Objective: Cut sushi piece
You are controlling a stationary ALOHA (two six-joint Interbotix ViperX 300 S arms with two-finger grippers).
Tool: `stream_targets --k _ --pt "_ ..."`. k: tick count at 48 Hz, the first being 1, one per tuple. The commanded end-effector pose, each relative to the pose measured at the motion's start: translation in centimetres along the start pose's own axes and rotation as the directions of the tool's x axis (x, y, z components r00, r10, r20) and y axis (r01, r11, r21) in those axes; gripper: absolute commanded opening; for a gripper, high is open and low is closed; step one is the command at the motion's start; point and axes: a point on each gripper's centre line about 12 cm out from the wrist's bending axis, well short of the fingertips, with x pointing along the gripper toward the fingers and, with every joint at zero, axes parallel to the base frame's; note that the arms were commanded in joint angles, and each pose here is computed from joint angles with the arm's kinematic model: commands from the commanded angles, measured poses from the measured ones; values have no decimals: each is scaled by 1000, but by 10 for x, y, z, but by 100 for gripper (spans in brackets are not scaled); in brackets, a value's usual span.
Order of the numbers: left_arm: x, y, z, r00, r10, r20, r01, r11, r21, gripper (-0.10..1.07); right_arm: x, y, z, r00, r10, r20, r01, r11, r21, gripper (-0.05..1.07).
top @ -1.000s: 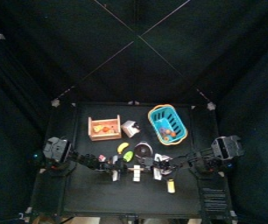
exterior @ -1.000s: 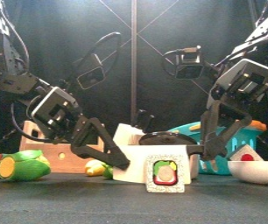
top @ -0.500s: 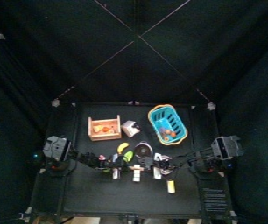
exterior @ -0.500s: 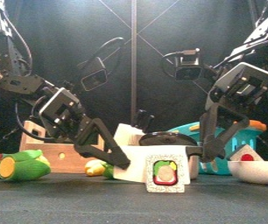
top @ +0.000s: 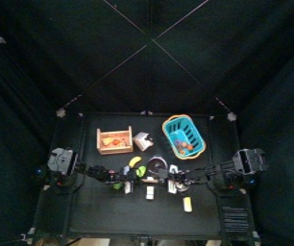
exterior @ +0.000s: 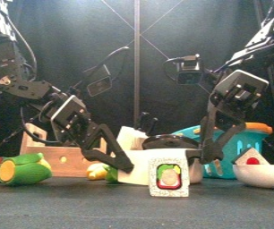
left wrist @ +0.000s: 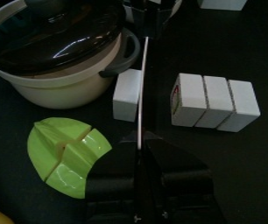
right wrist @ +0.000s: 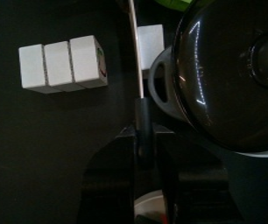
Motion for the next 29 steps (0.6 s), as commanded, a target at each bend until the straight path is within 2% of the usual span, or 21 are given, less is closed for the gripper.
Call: stream_targets --k 1,8,29 --pt "-2 -7 35 995 -21 101 21 1000 -6 43 -14 12 17 997 37 72 -36 999 -17 48" --pt "-6 -11 43 991 -41 124 40 999 11 43 -18 16 19 995 47 84 -45 999 -23 48" --pt "-4 -11 40 992 -41 117 40 999 13 43 -22 21 21 994 58 95 -52 997 -58 48"
